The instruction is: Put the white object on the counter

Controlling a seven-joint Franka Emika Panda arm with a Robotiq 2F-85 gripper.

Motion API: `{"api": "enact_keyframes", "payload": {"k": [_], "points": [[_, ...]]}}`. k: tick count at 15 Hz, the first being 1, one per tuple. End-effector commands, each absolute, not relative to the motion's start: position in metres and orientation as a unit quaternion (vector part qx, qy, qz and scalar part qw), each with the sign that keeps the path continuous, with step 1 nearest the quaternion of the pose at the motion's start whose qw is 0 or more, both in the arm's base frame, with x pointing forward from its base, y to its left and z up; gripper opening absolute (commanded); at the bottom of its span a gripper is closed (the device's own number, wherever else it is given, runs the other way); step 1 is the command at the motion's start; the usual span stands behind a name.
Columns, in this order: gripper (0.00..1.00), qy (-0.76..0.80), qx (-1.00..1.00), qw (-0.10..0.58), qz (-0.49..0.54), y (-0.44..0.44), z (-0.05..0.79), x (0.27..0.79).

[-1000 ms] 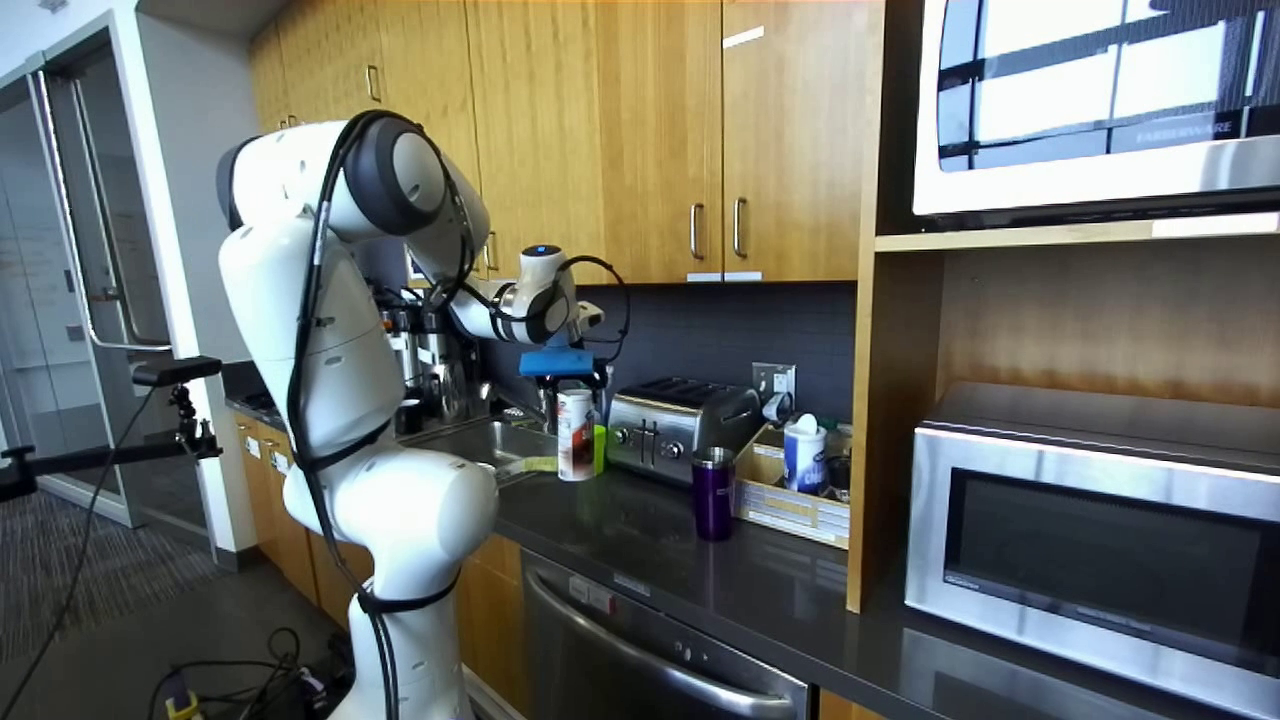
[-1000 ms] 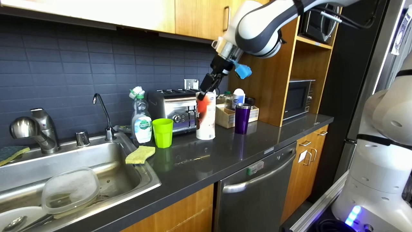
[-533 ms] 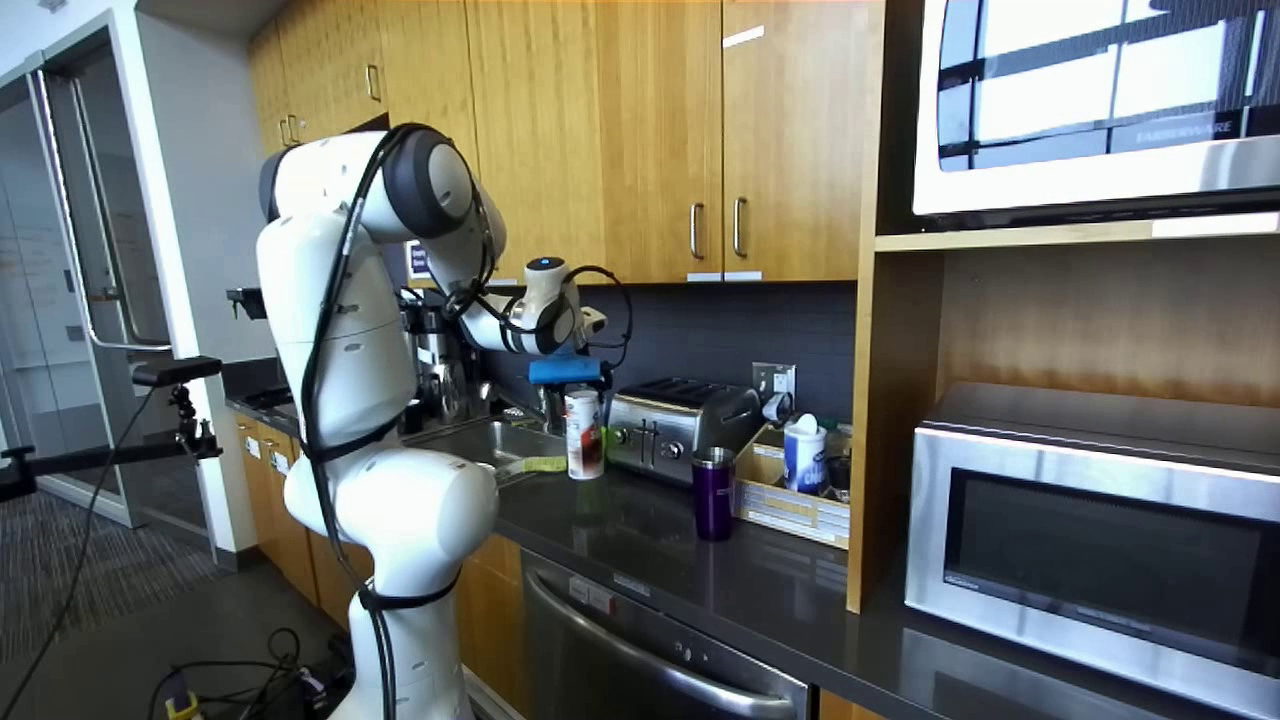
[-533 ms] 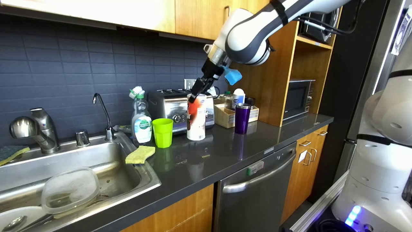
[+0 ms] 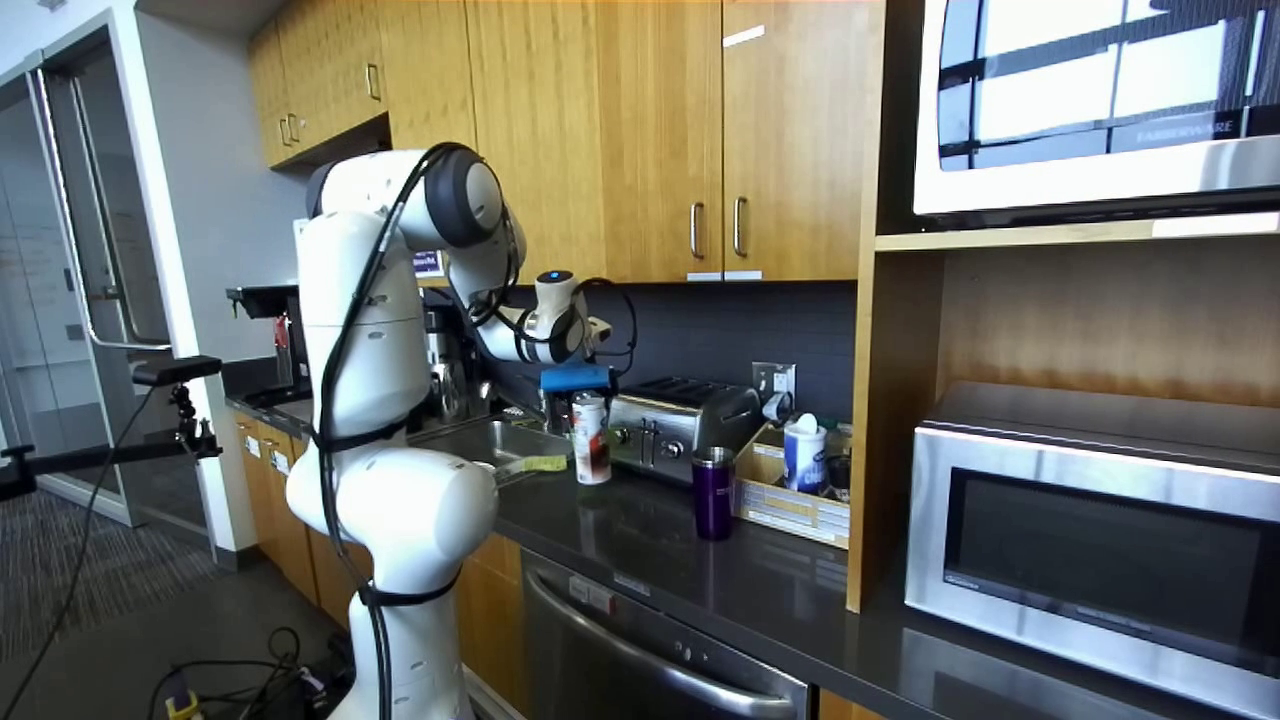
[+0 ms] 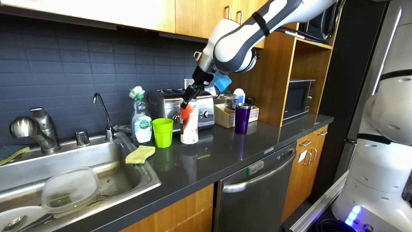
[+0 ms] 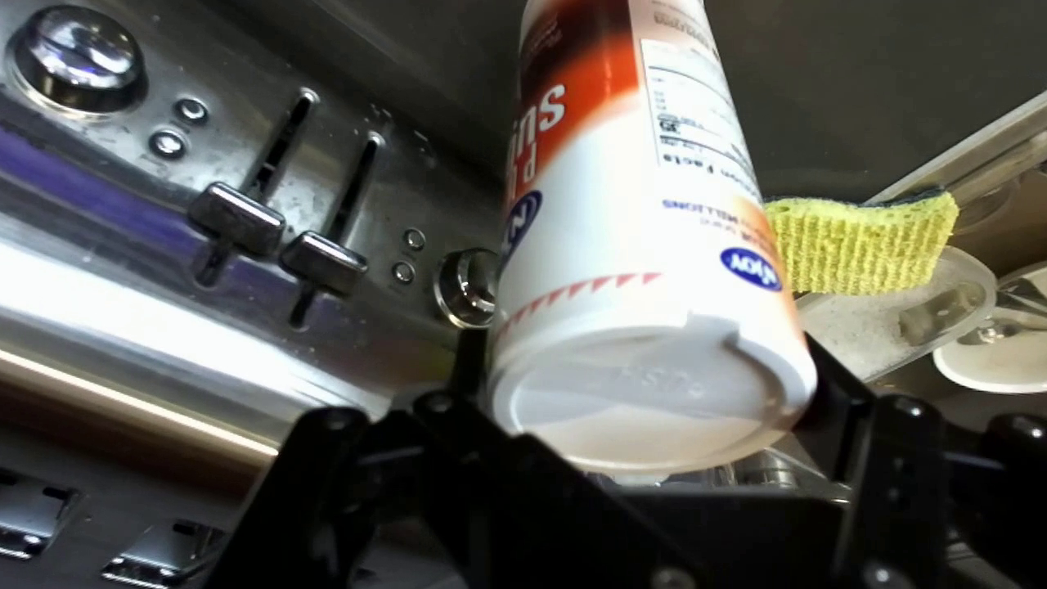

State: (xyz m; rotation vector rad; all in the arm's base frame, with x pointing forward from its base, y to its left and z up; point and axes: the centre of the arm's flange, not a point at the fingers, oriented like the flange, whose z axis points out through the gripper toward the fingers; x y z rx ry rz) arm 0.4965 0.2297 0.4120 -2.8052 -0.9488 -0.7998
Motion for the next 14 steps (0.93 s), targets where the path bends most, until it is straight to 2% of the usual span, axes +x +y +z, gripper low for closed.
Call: {"api": "enact_keyframes", "payload": {"k": [1, 12, 14], "points": [[0.61, -0.306, -0.912, 0.038, -0.271, 0.239, 0.41, 0.516], [0.61, -0.284, -0.92, 0.044, -0.265, 0.23, 0.394, 0.529], [0.95, -0.28, -0.922, 0.044, -0.265, 0.225, 0.4, 0.526]]}}
